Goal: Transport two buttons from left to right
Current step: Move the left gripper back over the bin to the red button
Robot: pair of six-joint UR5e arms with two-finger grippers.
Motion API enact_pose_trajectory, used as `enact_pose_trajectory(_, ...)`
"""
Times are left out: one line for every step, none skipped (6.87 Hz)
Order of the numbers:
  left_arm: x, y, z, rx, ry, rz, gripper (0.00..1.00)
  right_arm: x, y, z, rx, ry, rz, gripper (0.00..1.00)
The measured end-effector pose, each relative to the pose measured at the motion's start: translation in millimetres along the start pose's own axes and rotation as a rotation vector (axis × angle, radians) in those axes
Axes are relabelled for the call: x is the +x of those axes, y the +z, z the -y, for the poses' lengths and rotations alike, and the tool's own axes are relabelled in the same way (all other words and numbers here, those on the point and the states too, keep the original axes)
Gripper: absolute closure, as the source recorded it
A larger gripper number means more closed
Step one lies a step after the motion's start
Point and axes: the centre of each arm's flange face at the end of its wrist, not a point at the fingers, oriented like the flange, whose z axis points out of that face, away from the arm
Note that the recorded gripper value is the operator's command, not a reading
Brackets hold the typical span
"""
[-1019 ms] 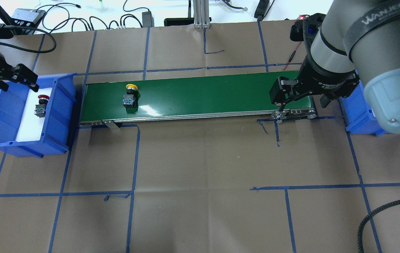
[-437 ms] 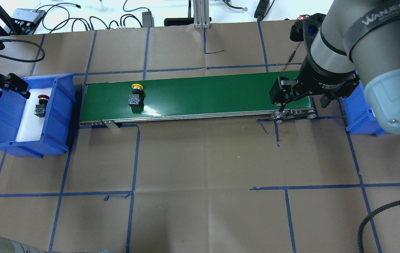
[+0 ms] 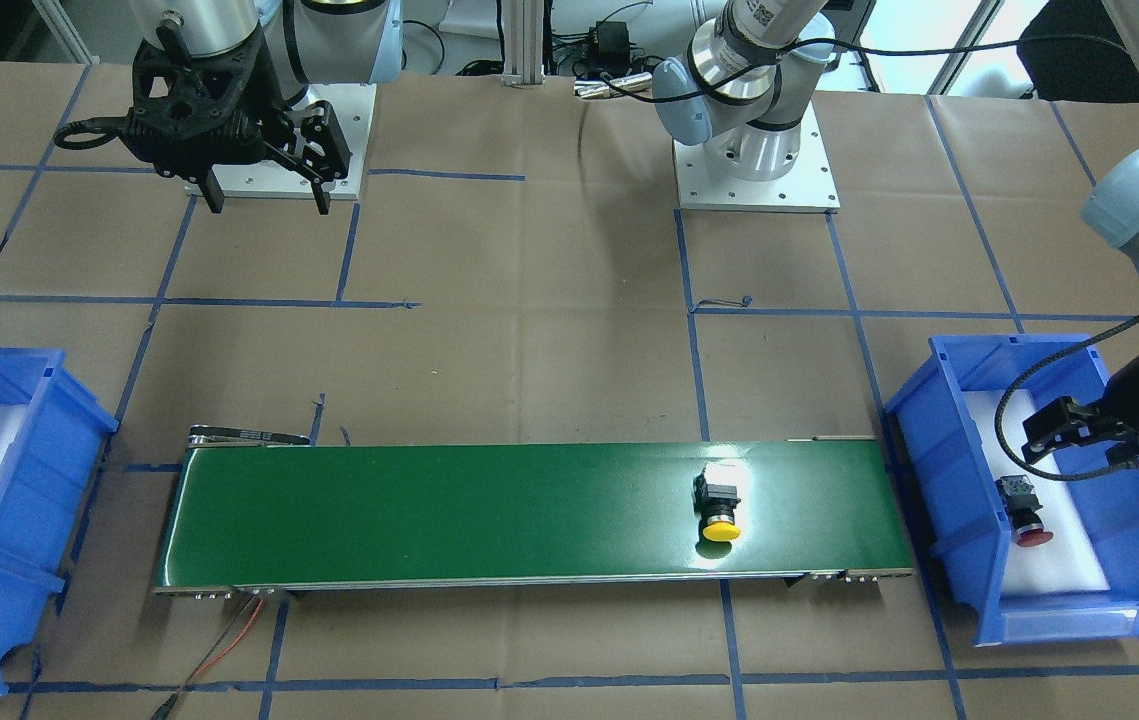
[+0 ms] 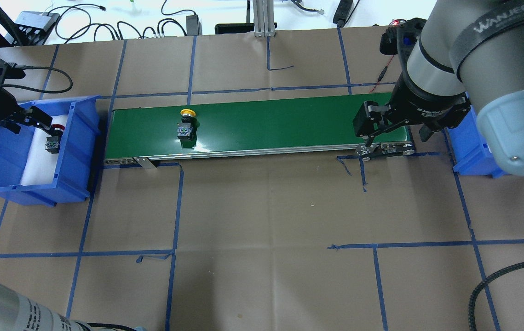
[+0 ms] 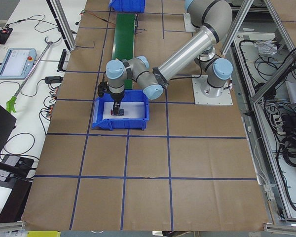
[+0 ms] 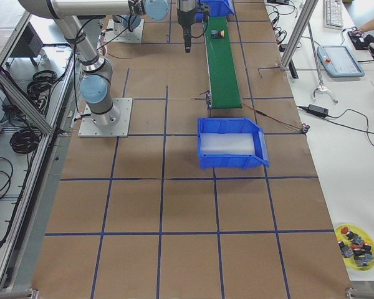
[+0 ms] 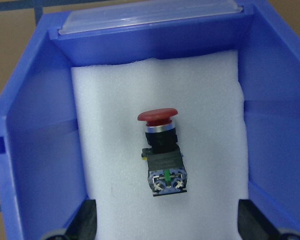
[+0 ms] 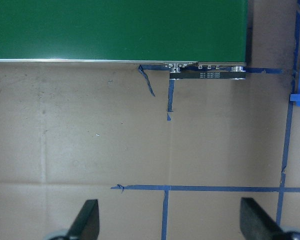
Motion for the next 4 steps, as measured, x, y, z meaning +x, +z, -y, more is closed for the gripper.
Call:
enact_pose_trajectory(-1, 14, 2, -0.009, 0.001, -0.007, 0.00, 0, 0, 0, 0.000, 0.000, 0.000, 0.00)
enact_pose_trajectory(-1, 28, 5, -0.015, 0.002, -0.012, 0.00, 0, 0, 0, 0.000, 0.000, 0.000, 0.00)
enact_pose_trajectory(-1, 40, 6, -0.021, 0.004, -0.016, 0.00, 0, 0, 0, 0.000, 0.000, 0.000, 0.00)
enact_pose_trajectory(1, 51, 6, -0.022, 0.005, -0.017, 0.00, 0, 0, 0, 0.000, 0.000, 0.000, 0.00)
